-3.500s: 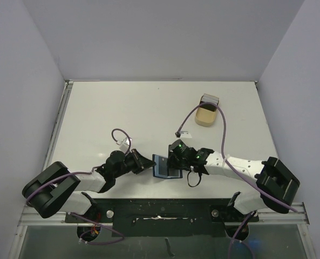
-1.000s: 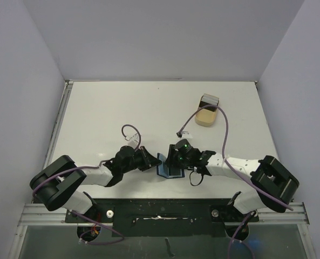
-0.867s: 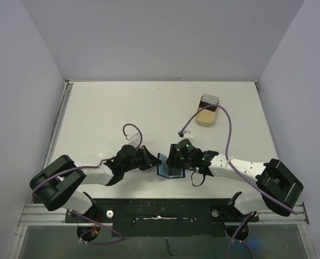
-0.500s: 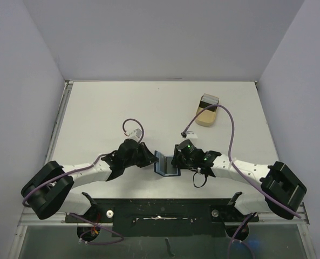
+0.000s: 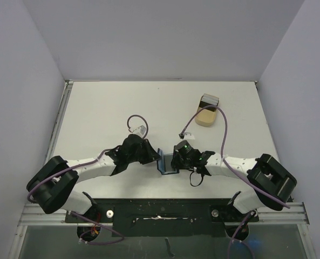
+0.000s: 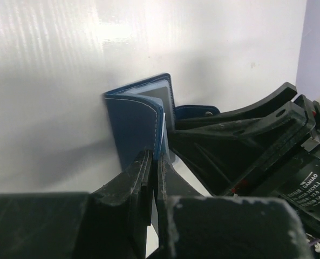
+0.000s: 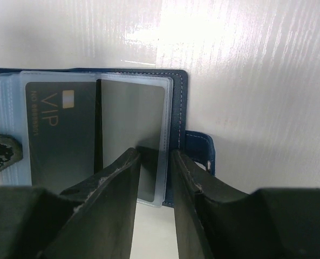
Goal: Put the credit cards into the card holder
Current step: Turn over the card slot in the card holder.
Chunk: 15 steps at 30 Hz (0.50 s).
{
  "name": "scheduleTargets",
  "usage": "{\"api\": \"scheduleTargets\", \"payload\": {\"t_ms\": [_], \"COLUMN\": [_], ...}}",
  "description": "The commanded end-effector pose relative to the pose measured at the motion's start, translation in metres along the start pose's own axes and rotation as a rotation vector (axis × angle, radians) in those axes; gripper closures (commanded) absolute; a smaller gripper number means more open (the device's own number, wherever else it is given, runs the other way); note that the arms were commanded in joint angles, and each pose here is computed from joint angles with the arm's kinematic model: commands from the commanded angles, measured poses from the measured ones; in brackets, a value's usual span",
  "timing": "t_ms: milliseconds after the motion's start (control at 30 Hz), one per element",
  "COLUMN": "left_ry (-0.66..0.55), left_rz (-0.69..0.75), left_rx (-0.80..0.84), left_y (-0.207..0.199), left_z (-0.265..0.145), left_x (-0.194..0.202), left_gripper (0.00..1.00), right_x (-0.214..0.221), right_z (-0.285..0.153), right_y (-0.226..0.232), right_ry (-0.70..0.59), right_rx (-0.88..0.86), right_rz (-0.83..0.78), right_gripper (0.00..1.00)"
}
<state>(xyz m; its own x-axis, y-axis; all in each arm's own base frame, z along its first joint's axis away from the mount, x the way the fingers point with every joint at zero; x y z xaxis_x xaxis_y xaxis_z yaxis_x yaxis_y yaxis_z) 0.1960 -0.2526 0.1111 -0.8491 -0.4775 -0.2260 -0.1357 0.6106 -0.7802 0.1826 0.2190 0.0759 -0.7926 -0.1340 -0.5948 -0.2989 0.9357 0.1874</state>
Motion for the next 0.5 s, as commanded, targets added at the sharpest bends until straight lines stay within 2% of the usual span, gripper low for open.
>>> {"api": "scheduleTargets", "payload": {"t_ms": [0,133,333,467], "left_ry": [0.054,0.089,0.080,0.044], "left_rz": [-0.012,-0.033,-0.039,-0.030], "left_rx": [0.168,0.262,0.204,0.111], "left_y": [-0.030,-0.036,-0.023,-0.012], "left_z": [0.004,0.007,0.010,0.006], "left_x": [0.002,0.006,0.005,-0.002], "left_gripper": [1.00,1.00,1.00,1.00], "right_x": [0.010,0.011,0.003,-0.010], "right_z": [0.011,0.013,0.004,-0.013], "right_y": [-0.001,-0.001,-0.003,-0.009], "right_ry": [0.015,0.025,0.012,-0.015], "right_rx": [-0.007,-0.005,0.021,0.075], "right_rz": [-0.001,-0.002,-0.008,-0.008], "right_gripper": [0.69,0.70,0.70,0.65]}}
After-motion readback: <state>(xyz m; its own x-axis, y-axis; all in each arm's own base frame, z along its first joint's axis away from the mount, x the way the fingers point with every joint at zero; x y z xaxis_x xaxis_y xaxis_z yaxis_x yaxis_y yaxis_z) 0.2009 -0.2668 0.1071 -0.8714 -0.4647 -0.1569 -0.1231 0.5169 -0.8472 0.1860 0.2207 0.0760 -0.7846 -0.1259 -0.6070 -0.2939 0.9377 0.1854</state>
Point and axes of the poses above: each gripper's point midway between its finger pads, its own z axis out along the fingers, its own y axis along the line the jaws close on, x = y × z, the point moved 7 cm from there along -z, back along the fingers, and after that the axes turned 13 degrees about -z, right-handed, at the moved point
